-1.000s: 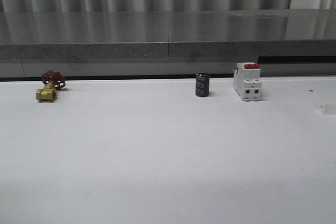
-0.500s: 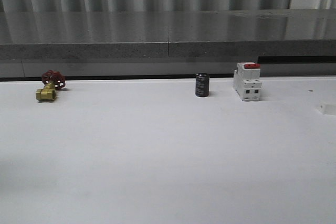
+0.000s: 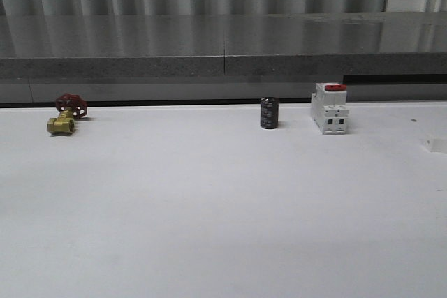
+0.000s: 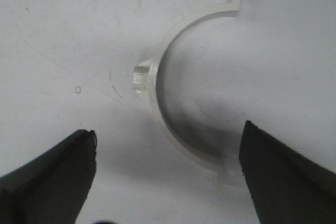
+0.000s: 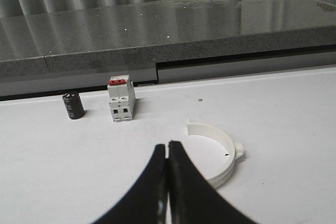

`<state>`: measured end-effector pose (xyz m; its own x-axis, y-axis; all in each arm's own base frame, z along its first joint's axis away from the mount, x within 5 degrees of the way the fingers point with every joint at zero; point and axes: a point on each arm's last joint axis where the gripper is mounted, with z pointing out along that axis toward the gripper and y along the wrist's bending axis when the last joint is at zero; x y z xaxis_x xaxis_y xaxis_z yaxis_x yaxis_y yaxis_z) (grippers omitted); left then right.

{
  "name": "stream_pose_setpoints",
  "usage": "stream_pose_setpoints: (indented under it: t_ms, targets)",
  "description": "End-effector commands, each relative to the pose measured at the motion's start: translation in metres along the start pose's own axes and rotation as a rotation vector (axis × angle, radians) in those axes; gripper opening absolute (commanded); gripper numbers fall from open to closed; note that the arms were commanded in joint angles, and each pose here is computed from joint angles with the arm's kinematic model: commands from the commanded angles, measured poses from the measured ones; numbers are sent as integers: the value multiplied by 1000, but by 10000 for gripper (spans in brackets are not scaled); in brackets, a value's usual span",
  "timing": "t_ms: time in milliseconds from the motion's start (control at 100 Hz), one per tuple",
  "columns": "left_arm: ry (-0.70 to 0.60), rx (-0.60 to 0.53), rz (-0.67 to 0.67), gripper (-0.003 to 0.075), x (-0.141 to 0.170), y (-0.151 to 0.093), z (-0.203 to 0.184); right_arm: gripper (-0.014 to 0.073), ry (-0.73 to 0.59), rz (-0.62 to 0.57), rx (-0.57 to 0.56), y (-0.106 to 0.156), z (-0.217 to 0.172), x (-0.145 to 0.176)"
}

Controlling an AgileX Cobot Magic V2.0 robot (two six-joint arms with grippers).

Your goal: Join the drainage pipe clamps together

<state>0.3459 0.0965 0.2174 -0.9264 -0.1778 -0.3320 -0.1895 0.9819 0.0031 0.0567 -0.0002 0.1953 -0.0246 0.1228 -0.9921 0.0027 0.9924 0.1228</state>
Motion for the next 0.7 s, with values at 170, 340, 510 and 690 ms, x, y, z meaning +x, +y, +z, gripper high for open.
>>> stream_pose_setpoints:
  t_ms: [170,340,510,690]
  targets:
    - [-74,-4,20,554,-31,7,13,-67,-118,-9,-20,2,-3,-15]
    - [-60,-7,24,554,-39,8,27,-67,-118,-9,-20,2,-3,-15]
    - [-58,-18,35,554,-43,10,35,-67,-118,-9,-20,2,-3,-15]
    - [-43,-22,40,554,-42,10,44,-67,-118,-9,-20,2,-3,-15]
